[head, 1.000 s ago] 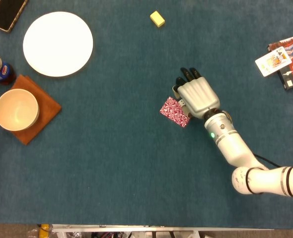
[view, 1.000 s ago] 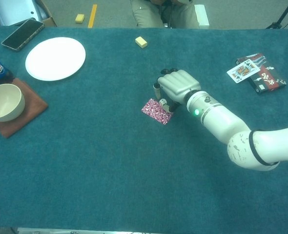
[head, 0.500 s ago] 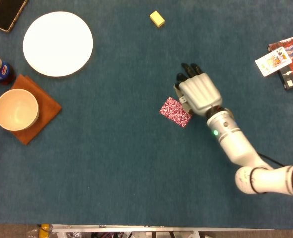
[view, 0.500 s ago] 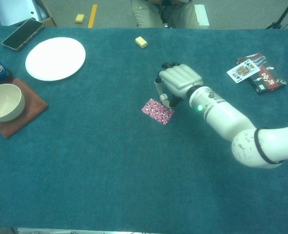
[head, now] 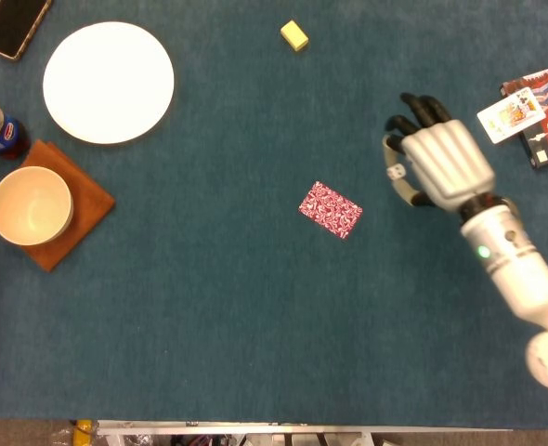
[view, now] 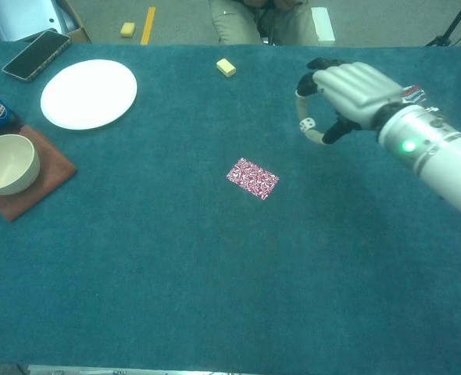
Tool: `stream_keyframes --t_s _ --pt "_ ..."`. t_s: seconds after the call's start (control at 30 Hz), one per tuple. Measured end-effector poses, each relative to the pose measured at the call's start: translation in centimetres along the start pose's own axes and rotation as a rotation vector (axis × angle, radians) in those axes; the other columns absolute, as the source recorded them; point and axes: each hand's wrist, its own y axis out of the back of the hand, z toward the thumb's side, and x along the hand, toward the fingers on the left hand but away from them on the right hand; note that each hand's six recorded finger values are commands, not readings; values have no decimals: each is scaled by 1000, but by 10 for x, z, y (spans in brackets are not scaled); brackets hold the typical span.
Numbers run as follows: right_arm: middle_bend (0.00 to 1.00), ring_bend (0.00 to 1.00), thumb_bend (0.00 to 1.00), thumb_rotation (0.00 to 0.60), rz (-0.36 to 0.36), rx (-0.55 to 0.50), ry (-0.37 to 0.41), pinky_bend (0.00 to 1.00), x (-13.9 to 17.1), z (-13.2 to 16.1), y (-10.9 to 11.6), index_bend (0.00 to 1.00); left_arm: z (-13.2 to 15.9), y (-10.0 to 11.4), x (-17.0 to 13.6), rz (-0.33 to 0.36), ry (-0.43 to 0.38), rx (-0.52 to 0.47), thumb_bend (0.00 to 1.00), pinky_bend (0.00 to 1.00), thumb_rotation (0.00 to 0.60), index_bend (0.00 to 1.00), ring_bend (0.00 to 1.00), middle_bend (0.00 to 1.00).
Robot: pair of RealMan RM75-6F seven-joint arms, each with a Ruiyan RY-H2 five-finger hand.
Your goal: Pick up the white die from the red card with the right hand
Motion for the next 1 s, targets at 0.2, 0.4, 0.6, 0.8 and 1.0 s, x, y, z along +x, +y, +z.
stream_keyframes --t_s 0.2,0.4,0.6,0.8,1.0 --pt "296 51 322 600 -34 -26 28 98 7 6 7 581 4 1 0 3 -7 0 336 72 545 58 28 92" --pt "267 51 320 600 -168 -85 107 99 2 19 15 383 -3 3 -4 5 14 3 337 72 549 58 28 92" --pt "251 51 320 600 -235 -112 126 98 1 19 12 206 -3 2 -4 3 13 4 336 72 549 58 28 92" --pt "248 51 320 600 -230 -99 115 98 5 15 14 195 0 1 -2 2 2 5 337 72 550 58 28 92" --pt "248 51 319 600 -211 -80 92 98 13 5 16 195 0 0 -1 -6 4 5 336 72 548 58 28 91"
